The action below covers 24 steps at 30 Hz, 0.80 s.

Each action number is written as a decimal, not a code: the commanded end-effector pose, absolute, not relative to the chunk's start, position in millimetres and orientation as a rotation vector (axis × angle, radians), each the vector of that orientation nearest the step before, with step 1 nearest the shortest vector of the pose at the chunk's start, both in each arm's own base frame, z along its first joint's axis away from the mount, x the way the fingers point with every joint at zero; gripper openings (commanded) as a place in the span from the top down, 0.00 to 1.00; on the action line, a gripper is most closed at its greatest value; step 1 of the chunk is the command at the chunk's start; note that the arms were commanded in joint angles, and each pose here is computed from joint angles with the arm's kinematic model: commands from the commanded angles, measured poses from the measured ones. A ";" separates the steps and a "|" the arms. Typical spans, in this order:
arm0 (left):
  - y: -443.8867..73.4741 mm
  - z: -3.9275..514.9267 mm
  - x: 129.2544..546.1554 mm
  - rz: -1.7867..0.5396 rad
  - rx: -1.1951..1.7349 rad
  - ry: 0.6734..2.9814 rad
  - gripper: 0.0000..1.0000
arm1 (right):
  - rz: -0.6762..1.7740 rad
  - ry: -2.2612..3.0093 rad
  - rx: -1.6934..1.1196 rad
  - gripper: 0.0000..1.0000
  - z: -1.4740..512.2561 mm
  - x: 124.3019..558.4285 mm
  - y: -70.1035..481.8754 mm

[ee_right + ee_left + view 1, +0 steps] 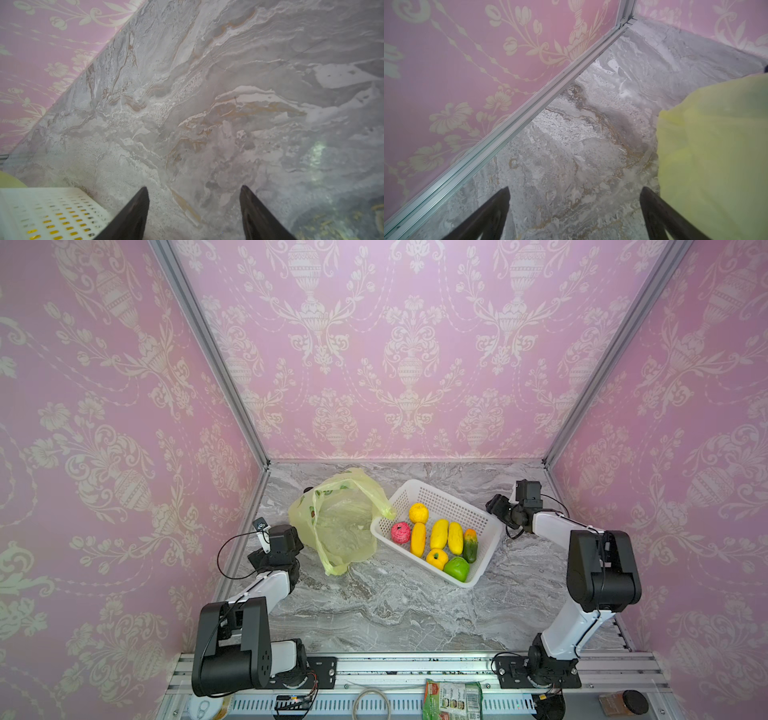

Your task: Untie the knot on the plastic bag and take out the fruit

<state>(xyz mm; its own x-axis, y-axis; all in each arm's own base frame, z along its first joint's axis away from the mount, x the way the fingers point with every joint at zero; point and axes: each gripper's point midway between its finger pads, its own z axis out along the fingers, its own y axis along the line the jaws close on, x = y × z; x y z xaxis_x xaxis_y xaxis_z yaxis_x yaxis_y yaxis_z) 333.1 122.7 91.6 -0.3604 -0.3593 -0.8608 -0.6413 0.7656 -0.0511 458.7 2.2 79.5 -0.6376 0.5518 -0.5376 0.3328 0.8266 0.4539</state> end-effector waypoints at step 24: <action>98.6 97.2 356.7 0.190 -0.520 1.793 0.01 | -0.059 1.909 0.390 0.00 132.1 384.3 -60.1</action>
